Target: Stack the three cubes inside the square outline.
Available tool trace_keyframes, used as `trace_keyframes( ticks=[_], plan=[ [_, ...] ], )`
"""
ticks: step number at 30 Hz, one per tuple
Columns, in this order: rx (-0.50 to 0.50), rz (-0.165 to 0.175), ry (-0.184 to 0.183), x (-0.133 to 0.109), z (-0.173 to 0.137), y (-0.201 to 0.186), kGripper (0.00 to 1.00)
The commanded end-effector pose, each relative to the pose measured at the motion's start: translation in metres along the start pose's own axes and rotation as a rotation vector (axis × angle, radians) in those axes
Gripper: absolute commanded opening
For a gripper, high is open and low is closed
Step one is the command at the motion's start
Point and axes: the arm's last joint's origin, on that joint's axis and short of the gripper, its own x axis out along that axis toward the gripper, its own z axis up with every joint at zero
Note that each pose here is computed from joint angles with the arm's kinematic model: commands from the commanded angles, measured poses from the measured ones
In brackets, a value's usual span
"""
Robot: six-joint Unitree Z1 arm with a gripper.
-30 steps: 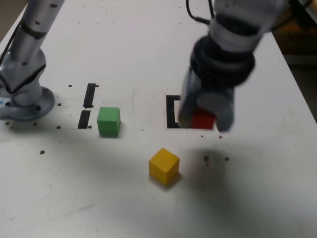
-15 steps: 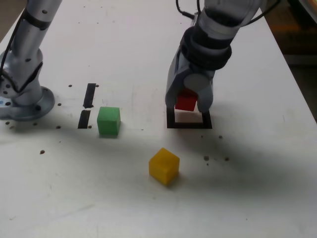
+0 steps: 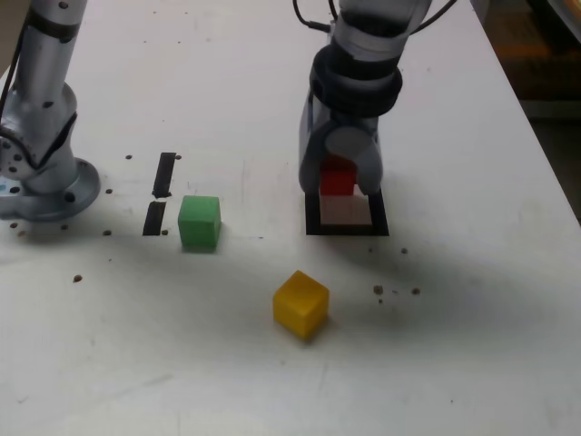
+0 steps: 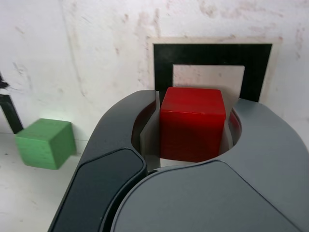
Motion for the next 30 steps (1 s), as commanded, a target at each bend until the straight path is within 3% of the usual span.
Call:
trace_keyframes(
  ticks=[1, 12, 15, 18, 26, 30],
  plan=[
    [0.002, -0.013, 0.0, 0.005, 0.004, -0.001, 0.19],
    [0.002, -0.015, -0.007, 0.015, 0.009, -0.002, 0.19],
    [0.002, -0.016, -0.013, 0.017, 0.01, -0.002, 0.24],
    [0.003, -0.015, -0.006, 0.018, 0.009, -0.001, 0.35],
    [0.012, -0.014, 0.014, 0.02, 0.005, 0.0, 0.9],
    [0.016, -0.013, 0.013, 0.013, 0.001, 0.001, 0.99]
  ],
)
